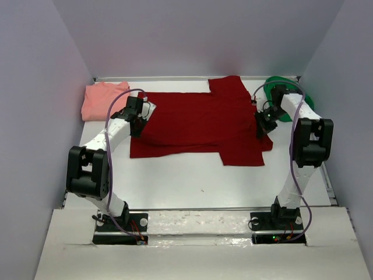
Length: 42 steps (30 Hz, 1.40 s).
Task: Fold and stack the t-shirts
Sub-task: Fold the flattened tshirt in 1/3 of the way
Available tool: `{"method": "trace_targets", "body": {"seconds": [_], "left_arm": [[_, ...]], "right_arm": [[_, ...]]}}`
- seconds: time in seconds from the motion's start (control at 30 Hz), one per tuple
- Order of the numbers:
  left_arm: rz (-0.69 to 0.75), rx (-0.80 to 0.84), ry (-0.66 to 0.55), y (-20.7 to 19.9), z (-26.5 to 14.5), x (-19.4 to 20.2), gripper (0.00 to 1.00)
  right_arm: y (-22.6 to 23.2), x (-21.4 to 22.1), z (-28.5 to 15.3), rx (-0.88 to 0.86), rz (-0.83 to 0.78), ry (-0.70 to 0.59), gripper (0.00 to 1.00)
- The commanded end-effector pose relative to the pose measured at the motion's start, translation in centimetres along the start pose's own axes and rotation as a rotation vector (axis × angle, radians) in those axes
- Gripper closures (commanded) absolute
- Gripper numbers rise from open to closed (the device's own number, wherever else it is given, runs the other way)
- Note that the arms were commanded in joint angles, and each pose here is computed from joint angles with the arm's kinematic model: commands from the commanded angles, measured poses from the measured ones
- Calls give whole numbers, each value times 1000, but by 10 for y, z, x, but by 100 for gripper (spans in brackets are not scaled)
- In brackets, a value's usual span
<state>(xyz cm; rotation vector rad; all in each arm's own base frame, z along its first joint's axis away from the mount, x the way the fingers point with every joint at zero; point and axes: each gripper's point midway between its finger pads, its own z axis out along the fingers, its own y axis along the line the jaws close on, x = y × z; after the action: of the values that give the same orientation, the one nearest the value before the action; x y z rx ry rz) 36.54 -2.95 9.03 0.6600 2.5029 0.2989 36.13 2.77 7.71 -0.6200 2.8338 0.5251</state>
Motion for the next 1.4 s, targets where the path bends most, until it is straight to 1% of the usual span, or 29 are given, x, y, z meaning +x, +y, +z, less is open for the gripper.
{"method": "trace_targets", "body": {"seconds": [0.0,0.07,0.27,0.57,0.87,1.37], "left_arm": [[-11,-36,-17,7,-3,-9,100],[-10,-43,-12,8,-3,-8,100],[-11,-64,-8,11,-2,-8,100],[3,-82,13,14,5,-10,100],[26,-112,13,21,12,-19,100],[54,-159,20,26,32,-30,100]], "right_arm": [[15,7,16,-74,-28,51,100],[18,10,27,-88,-39,87,100],[13,10,46,-95,-28,112,100],[-10,13,67,-24,-6,148,100],[-22,28,77,37,1,192,100],[-30,28,81,73,13,201,100]]}}
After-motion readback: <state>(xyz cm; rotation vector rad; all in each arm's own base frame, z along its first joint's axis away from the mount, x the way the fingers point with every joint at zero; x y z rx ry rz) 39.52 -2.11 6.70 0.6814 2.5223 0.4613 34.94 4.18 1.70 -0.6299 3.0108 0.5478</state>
